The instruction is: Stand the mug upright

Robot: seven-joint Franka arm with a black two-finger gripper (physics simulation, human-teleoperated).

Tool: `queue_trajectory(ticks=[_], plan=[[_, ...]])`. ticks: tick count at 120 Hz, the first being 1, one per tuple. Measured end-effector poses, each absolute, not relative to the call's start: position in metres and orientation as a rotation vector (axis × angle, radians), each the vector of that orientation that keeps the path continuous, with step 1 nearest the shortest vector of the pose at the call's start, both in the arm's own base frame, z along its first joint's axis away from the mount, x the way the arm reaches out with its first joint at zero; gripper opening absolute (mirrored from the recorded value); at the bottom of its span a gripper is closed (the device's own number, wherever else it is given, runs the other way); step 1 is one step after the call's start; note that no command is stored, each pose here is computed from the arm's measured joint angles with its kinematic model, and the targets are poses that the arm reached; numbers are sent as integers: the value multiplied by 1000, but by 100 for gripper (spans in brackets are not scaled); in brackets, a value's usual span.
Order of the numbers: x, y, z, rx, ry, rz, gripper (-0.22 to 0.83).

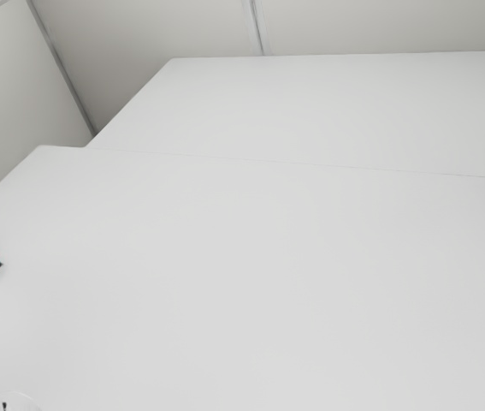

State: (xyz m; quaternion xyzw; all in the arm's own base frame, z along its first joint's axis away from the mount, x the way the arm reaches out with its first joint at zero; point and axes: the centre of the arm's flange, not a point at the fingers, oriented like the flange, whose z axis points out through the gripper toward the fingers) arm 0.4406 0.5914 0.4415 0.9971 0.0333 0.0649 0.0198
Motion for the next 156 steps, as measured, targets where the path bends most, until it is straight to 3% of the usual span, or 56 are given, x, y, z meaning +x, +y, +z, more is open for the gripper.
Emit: queue_trajectory(ticks=[29, 58, 156], plan=[[415, 636, 406, 3082, 86, 216, 61], [424, 639, 339, 2998, 24, 188, 61], [396, 632, 341, 2829, 31, 198, 61]])
